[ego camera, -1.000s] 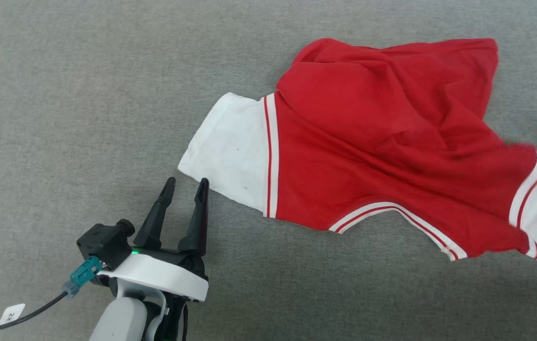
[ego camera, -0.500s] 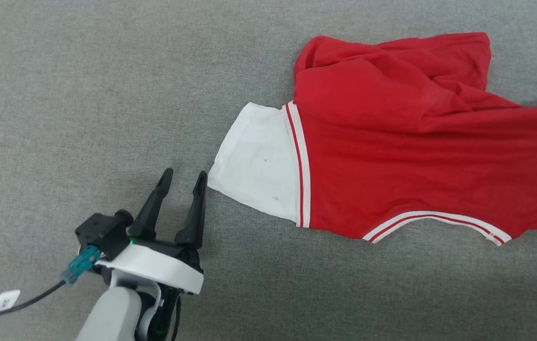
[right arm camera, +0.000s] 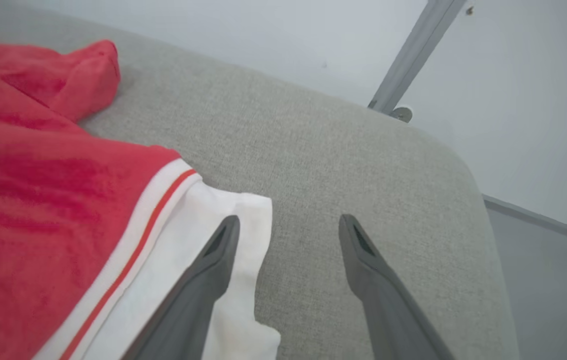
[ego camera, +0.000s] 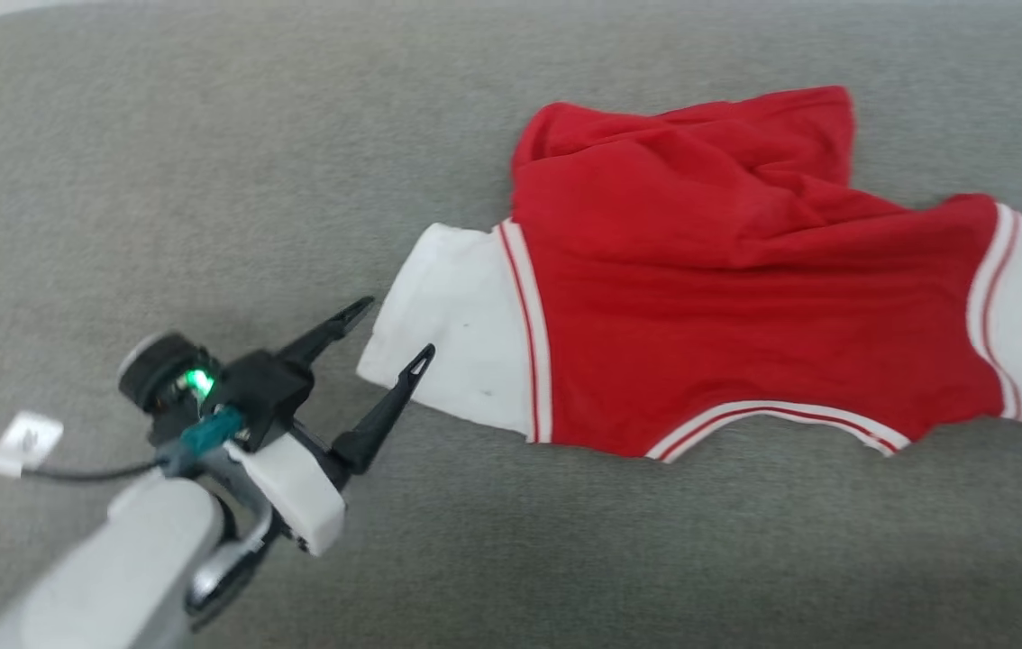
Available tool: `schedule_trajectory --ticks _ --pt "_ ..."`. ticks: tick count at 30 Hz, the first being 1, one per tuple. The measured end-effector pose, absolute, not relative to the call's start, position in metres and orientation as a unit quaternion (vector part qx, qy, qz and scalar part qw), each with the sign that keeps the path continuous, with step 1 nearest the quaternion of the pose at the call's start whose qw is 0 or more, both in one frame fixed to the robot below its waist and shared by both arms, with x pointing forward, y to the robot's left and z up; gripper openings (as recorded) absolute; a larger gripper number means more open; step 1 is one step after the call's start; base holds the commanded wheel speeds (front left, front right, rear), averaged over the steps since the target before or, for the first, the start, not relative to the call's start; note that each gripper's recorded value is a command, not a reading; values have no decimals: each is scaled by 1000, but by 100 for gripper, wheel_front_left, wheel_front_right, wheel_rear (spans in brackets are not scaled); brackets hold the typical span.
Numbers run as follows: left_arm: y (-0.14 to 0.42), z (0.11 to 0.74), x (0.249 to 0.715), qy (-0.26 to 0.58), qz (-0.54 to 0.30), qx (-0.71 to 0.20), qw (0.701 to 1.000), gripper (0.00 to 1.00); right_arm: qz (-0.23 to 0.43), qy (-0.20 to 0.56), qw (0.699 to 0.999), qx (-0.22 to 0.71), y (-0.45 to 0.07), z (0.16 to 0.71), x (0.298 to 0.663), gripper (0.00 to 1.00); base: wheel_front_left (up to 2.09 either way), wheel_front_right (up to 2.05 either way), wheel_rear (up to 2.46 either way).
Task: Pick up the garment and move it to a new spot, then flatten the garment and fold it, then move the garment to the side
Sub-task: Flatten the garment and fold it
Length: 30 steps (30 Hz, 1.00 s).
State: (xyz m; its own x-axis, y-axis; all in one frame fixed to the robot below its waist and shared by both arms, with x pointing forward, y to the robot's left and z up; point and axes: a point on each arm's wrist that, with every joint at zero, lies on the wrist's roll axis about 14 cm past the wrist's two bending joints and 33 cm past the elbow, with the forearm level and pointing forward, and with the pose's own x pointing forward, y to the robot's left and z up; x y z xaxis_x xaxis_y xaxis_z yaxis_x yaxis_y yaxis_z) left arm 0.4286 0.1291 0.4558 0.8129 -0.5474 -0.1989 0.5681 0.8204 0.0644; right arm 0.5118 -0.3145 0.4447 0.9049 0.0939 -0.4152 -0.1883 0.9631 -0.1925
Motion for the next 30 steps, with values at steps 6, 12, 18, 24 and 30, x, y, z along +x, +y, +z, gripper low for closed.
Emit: schedule_trajectory --ticks 6,12,18,24,30 --pt "107 449 422 162 -393 135 895 100 45 134 987 -79 -327 474 496 100 0 0 0" --pt "89 421 404 262 -469 168 827 100 41 136 988 -67 -325 463 465 100 0 0 0" --pt "90 399 417 304 -478 191 801 100 21 142 988 -63 -335 458 444 100 0 0 0" --pt "91 372 415 335 -487 209 779 100 12 162 985 -66 -339 450 432 100 0 0 0" --pt "92 362 417 336 -488 217 776 81 35 186 980 -69 -326 444 429 100 0 0 0"
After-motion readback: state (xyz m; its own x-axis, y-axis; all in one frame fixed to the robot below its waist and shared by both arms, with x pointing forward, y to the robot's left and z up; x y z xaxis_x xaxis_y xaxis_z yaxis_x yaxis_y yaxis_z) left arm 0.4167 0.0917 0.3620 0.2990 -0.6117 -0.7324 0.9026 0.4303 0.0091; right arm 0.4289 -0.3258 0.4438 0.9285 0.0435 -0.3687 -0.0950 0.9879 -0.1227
